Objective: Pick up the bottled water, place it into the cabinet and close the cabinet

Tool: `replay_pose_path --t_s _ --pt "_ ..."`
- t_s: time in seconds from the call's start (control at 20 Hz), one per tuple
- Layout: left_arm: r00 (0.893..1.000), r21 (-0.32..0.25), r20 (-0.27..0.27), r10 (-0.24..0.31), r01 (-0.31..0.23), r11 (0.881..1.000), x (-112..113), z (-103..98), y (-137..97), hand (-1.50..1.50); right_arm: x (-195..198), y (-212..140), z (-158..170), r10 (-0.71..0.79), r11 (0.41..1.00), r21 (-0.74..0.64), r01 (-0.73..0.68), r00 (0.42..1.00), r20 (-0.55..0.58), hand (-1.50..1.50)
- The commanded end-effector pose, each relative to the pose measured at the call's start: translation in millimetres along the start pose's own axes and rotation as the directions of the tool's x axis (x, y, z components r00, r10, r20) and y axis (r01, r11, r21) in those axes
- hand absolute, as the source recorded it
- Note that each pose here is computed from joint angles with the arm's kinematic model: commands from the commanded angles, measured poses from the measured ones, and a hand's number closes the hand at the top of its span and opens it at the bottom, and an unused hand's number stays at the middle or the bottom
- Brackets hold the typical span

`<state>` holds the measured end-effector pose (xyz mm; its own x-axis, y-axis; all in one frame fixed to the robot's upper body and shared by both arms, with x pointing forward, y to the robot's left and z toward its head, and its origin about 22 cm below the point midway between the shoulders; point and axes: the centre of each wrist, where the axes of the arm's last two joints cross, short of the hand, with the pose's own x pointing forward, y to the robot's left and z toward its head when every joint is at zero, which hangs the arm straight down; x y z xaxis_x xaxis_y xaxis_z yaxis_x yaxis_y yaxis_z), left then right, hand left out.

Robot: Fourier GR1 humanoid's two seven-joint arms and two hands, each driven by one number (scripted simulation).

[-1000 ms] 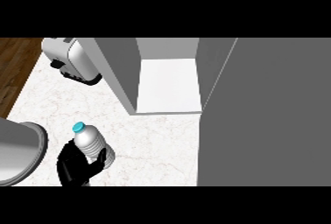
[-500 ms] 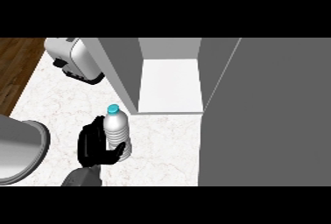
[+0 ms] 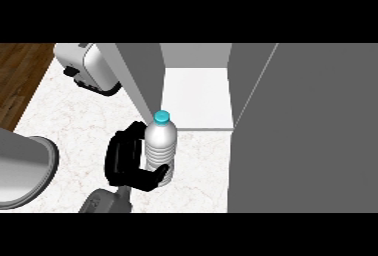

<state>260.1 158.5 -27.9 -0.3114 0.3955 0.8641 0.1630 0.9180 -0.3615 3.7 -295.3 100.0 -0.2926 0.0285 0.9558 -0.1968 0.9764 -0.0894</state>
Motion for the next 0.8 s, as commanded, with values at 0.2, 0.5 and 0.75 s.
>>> replay_pose_path --t_s 0.2,0.5,0.75 --pt "1.0 -0.1 -0.029 0.001 -0.003 0.995 46.0 -22.2 -90.7 1.5 17.6 0.2 -17.9 -0.01 1.0 0.024 0.009 0.999 0.054 -1.5" --pt "0.997 -0.076 -0.038 -0.062 0.059 0.995 59.6 -46.6 -133.0 1.5 19.3 0.8 -19.8 -0.024 1.0 0.014 0.023 0.998 0.061 -1.5" --pt "0.993 -0.022 0.005 -0.117 0.117 0.993 66.5 -72.5 -157.8 1.5 27.7 11.1 -17.7 -0.02 1.0 0.014 0.019 0.999 0.05 -1.5"
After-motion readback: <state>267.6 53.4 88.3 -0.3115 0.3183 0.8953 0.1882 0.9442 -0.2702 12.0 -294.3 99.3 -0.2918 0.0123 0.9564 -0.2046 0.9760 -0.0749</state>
